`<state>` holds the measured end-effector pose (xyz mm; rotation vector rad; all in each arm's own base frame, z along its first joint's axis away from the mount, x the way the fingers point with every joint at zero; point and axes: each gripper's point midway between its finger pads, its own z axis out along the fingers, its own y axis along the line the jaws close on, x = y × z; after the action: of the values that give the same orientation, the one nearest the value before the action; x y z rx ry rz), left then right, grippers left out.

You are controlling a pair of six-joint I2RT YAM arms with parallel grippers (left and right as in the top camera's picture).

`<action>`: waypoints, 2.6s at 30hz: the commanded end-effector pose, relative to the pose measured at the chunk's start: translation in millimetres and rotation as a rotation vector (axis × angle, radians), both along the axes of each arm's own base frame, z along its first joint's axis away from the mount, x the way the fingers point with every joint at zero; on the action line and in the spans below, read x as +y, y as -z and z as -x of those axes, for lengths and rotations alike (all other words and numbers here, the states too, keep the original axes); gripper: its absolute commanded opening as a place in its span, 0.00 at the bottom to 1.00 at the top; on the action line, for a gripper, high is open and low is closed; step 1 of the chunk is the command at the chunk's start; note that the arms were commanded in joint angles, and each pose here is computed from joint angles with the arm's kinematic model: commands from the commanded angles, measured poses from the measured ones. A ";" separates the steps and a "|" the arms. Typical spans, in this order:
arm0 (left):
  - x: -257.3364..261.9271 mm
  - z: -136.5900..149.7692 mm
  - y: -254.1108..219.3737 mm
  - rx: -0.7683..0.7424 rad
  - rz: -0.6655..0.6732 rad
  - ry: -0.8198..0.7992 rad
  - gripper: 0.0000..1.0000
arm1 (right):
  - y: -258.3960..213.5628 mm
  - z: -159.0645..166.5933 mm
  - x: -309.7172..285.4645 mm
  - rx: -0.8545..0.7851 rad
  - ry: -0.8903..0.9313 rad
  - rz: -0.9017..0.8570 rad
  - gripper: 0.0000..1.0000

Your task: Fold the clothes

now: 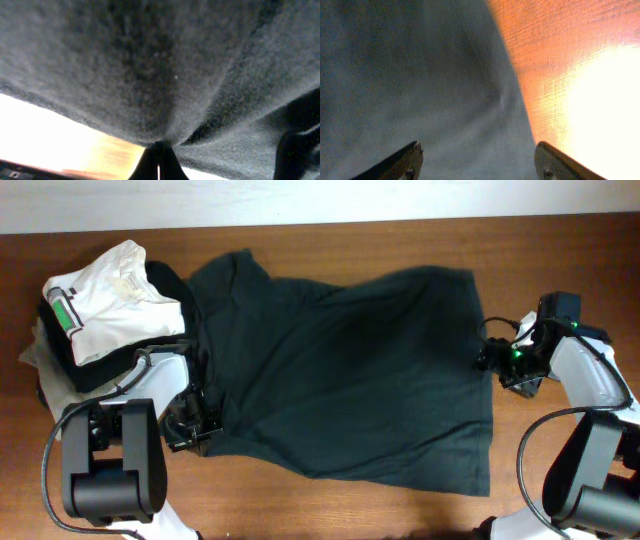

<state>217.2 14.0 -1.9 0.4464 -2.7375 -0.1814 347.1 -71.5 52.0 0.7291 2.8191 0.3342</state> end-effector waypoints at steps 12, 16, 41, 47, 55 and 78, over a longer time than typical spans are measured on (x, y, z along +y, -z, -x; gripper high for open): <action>8.4 -4.3 8.2 -0.016 -0.020 0.050 0.38 | 16.8 68.1 -54.7 0.488 0.154 0.151 0.59; -22.2 -30.9 -22.1 -0.064 0.193 0.119 0.36 | -27.5 -10.8 -0.2 0.121 -0.056 -0.186 0.53; -115.1 -312.9 -30.3 -0.989 0.396 0.574 0.02 | 14.9 60.0 143.5 0.260 -0.598 -0.172 0.21; -173.1 -238.2 3.1 -0.690 0.466 0.925 0.01 | -15.0 83.3 147.0 0.299 -0.570 -0.210 0.37; -146.8 -305.0 41.5 -0.841 0.291 0.668 0.01 | 47.2 190.1 121.2 0.682 -0.325 -0.121 0.36; -95.2 -148.3 -22.6 -0.118 0.354 0.418 0.17 | 56.1 -54.1 77.1 -0.072 -0.131 -0.149 0.24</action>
<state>383.4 -84.8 42.1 -0.2794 -2.9013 0.2436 394.8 -6.6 11.3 0.5345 2.8056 0.4628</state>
